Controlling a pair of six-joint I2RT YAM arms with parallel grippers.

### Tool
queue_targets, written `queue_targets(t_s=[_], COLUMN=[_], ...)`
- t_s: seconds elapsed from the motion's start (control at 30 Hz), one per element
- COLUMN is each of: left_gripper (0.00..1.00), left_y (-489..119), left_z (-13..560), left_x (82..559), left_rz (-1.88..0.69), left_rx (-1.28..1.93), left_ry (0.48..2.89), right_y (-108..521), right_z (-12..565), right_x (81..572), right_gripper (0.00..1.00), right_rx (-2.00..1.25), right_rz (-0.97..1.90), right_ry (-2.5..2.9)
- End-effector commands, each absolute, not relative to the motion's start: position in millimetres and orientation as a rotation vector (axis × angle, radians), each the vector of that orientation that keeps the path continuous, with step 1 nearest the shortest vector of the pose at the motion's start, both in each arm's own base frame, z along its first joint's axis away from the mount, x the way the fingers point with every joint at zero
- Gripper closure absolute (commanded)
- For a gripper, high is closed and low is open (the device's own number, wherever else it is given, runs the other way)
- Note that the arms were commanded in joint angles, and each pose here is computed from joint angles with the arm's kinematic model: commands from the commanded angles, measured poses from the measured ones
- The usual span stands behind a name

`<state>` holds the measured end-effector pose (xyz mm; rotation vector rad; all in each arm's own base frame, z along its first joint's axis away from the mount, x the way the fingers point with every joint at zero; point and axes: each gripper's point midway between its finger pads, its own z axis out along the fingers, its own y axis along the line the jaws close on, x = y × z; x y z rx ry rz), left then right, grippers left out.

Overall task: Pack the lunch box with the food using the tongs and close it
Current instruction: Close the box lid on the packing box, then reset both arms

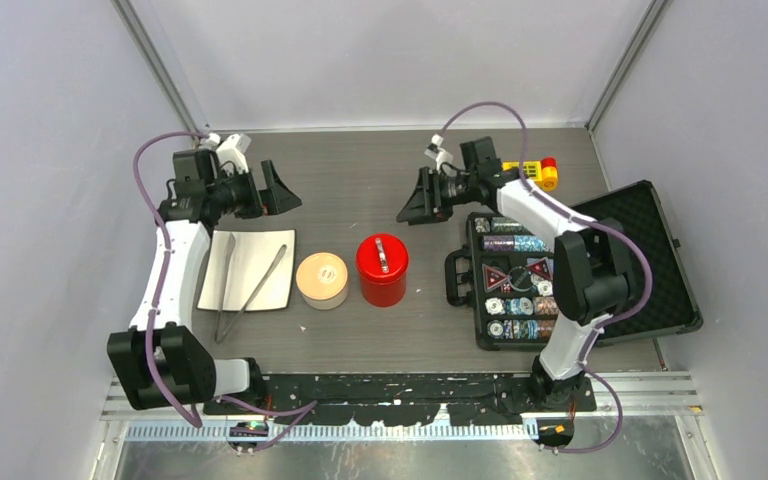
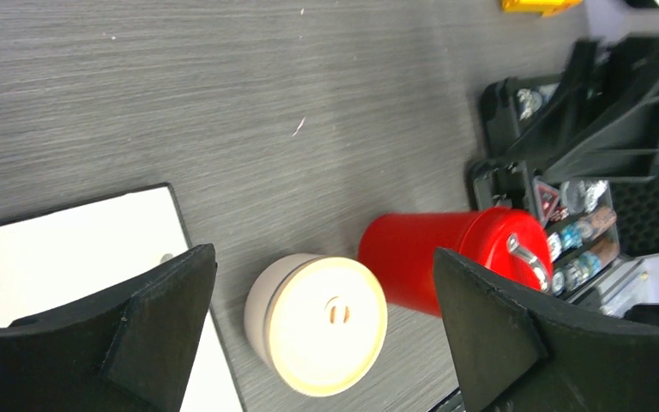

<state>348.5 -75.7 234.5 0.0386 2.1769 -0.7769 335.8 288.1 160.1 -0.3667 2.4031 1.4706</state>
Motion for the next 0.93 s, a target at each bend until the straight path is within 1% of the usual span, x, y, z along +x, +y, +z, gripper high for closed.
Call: queue_targets(t_s=[0.0, 0.07, 0.13, 0.27, 0.3, 0.33, 0.37, 0.5, 0.57, 0.67, 0.77, 0.9], left_gripper=[0.00, 0.00, 0.00, 0.00, 0.00, 0.00, 0.00, 0.00, 0.00, 0.00, 0.00, 0.00], left_y=[-63.8, -59.4, -53.9, -33.1, -27.5, -22.4, -16.8, 3.9, 5.0, 1.4, -0.5, 2.8], left_z=[251.2, 250.9, 248.7, 243.3, 245.4, 252.7, 250.2, 256.4, 254.9, 247.6, 242.5, 239.1], left_x=[335.9, 333.0, 329.8, 338.3, 342.2, 347.3, 349.0, 358.7, 356.9, 351.0, 343.6, 339.0], left_rz=[-0.637, -0.605, -0.581, -0.473, -0.442, -0.407, -0.373, -0.220, -0.204, -0.219, -0.226, -0.193], left_rx=[0.194, 0.202, 0.180, 0.137, 0.132, 0.142, 0.140, 0.157, 0.181, 0.188, 0.176, 0.176], left_ry=[2.169, 2.204, 2.276, 2.448, 2.482, 2.493, 2.521, 2.529, 2.517, 2.496, 2.482, 2.475], right_y=[271.9, 264.6, 254.2, 217.5, 207.4, 196.5, 185.1, 138.3, 104.2, 68.3, 47.1, 41.7], right_z=[220.8, 229.7, 241.7, 270.2, 278.2, 283.7, 290.9, 300.0, 301.7, 304.6, 298.9, 292.3], right_x=[325.5, 321.6, 327.5, 357.4, 364.7, 371.6, 377.5, 393.6, 399.6, 396.4, 388.8, 383.8], right_gripper=[0.40, 0.37, 0.34, 0.26, 0.24, 0.18, 0.17, 0.15, 0.15, 0.14, 0.14, 0.13], right_rx=[-0.645, -0.647, -0.619, -0.499, -0.468, -0.431, -0.399, -0.263, -0.173, -0.137, -0.101, -0.049], right_rz=[1.333, 1.309, 1.269, 1.155, 1.127, 1.103, 1.076, 0.989, 0.945, 0.868, 0.802, 0.772], right_ry=[2.228, 2.231, 2.211, 2.167, 2.153, 2.146, 2.133, 2.134, 2.142, 2.162, 2.193, 2.194])
